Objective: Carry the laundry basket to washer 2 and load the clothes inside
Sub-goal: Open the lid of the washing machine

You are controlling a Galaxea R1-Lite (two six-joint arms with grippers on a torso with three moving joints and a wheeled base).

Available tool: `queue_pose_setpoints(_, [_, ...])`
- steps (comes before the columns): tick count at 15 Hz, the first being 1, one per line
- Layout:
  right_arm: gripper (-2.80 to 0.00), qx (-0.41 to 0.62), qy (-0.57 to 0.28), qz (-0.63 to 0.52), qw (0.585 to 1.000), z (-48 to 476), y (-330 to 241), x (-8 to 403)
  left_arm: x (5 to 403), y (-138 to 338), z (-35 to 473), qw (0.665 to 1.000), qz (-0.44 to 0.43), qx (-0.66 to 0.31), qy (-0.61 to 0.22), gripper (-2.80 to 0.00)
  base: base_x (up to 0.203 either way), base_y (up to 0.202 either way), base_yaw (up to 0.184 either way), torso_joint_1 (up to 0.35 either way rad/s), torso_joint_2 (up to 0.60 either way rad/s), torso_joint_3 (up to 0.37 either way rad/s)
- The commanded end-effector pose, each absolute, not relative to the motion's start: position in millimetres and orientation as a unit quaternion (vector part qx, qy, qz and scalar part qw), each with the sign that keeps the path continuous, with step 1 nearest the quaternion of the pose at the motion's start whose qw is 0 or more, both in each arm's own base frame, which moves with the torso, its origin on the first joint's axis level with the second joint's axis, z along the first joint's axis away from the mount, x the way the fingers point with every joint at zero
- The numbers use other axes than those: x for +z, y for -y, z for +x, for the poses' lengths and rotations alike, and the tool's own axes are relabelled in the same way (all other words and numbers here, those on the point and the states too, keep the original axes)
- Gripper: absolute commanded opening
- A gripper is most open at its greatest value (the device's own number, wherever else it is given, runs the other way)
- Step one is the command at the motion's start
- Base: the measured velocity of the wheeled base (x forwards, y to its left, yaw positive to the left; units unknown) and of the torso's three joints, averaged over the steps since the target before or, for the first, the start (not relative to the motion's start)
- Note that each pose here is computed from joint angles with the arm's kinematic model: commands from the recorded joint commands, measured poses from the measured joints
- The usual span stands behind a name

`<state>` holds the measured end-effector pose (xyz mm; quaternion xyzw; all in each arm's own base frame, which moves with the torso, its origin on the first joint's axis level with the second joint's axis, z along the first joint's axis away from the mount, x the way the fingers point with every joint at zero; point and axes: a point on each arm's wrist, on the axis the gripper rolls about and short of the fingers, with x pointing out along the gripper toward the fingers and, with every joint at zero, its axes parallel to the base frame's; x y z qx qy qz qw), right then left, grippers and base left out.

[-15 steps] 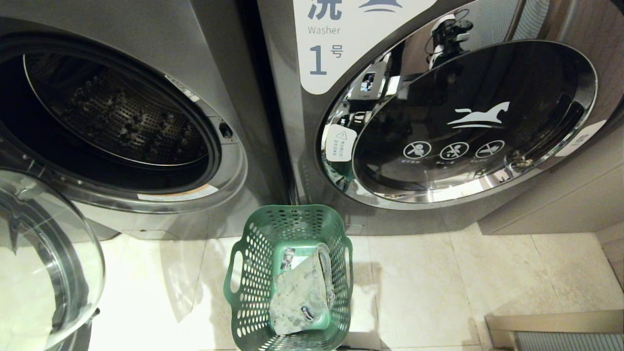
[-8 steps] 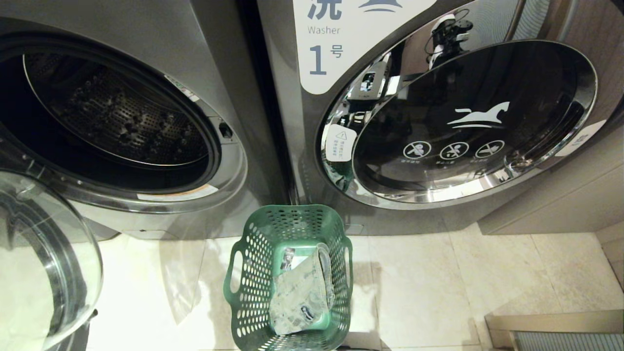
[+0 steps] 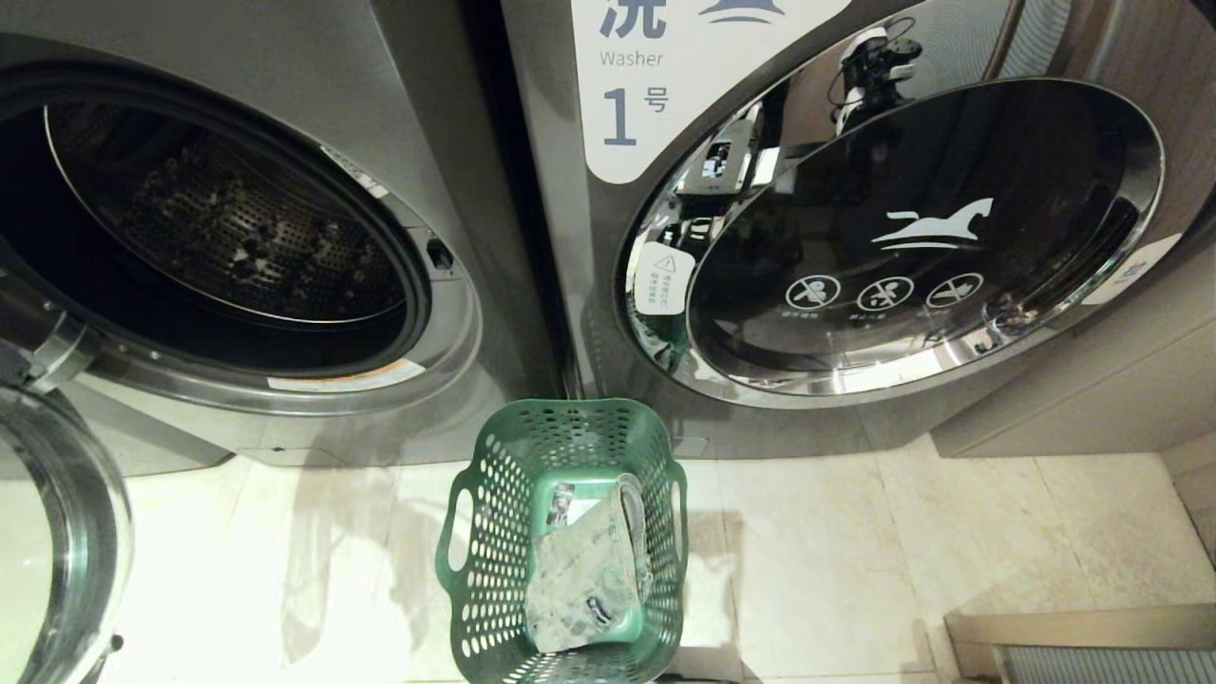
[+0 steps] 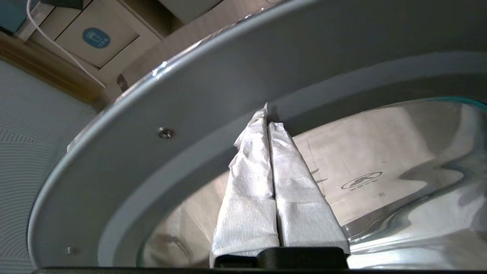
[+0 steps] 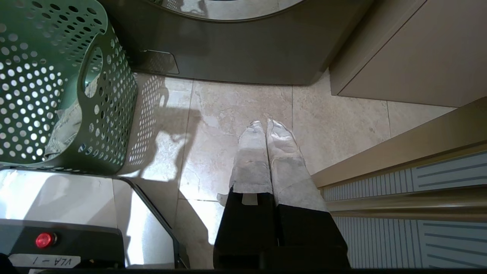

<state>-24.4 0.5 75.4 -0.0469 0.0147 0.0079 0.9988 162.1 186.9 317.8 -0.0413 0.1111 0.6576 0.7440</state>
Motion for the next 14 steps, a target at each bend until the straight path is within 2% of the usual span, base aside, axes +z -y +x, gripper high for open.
queue_pose_setpoints(1, [-2.80, 0.008, -0.015, -0.047, 0.999, -24.4, -0.6, 75.3, 308.6, -204.7, 170.1, 0.733, -0.043, 0.667, -0.123, -2.80, 0.000, 0.000, 0.000, 0.000, 0.00, 0.000])
queue_pose_setpoints(5, [-2.80, 0.008, -0.015, -0.047, 0.999, -24.4, -0.6, 75.3, 308.7, -218.8, 173.5, 0.728, -0.044, 0.675, -0.112, -2.80, 0.000, 0.000, 0.000, 0.000, 0.00, 0.000])
queue_pose_setpoints(8, [-2.80, 0.008, -0.015, -0.047, 0.999, -24.4, -0.6, 75.3, 315.0, -199.8, 167.0, 0.757, -0.047, 0.644, -0.102, -2.80, 0.000, 0.000, 0.000, 0.000, 0.00, 0.000])
queue_pose_setpoints(11, [-2.80, 0.008, -0.015, -0.047, 0.999, -24.4, -0.6, 75.3, 304.9, -140.9, 158.5, 0.831, -0.041, 0.543, -0.113, -2.80, 0.000, 0.000, 0.000, 0.000, 0.00, 0.000])
queue_pose_setpoints(14, [-2.80, 0.008, -0.015, -0.047, 0.999, -24.4, -0.6, 75.3, 279.5, -67.7, 144.3, 0.909, -0.017, 0.393, -0.135, -2.80, 0.000, 0.000, 0.000, 0.000, 0.00, 0.000])
